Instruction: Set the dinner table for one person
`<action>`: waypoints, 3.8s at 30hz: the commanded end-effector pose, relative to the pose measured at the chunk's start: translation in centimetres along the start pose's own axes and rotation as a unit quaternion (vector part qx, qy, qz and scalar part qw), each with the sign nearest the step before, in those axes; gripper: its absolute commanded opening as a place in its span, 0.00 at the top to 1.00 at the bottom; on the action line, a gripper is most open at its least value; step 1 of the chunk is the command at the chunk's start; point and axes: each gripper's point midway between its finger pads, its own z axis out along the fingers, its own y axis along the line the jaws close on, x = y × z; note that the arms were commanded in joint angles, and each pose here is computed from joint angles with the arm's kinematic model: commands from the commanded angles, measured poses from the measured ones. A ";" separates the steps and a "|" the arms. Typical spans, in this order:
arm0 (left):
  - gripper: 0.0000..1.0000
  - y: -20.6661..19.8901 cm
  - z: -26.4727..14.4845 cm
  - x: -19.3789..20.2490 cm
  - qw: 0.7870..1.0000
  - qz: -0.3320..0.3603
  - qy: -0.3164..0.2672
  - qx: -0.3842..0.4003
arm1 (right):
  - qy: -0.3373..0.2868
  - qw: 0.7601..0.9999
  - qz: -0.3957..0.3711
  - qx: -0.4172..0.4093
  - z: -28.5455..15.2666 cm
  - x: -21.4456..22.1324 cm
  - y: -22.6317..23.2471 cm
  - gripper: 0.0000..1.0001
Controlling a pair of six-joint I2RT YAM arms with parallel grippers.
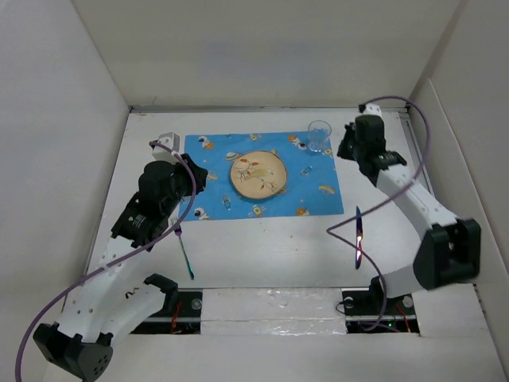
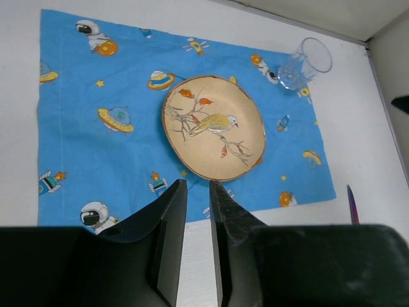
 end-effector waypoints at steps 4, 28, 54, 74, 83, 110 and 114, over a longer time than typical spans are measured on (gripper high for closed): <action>0.77 -4.3 -3.4 -3.6 0.992 0.004 -0.051 0.111 | 0.072 0.991 0.103 0.035 -6.0 11.4 -4.3 1.00; 0.67 -4.9 -14.4 -8.0 0.962 0.008 -0.201 0.182 | 0.349 0.894 0.144 0.242 -15.7 20.8 -11.1 0.42; 0.71 -5.5 -10.2 -4.3 0.975 0.035 -0.111 0.189 | 0.339 0.903 0.224 0.140 -13.4 24.1 -10.2 0.43; 0.70 -5.6 -12.0 -5.0 0.970 0.038 -0.135 0.199 | 0.393 0.869 0.213 0.214 -11.0 26.4 -9.1 0.60; 0.70 -5.5 -12.4 -4.8 0.969 0.037 -0.141 0.202 | 0.381 0.878 0.215 0.195 -12.0 26.9 -6.1 0.83; 0.70 -5.5 -12.6 -4.3 0.968 0.039 -0.138 0.208 | 0.421 0.883 0.083 0.190 -11.9 30.1 -1.7 0.66; 0.70 -5.3 -12.7 -4.4 0.968 0.037 -0.143 0.203 | 0.424 0.883 0.081 0.185 -12.1 30.5 -1.0 0.74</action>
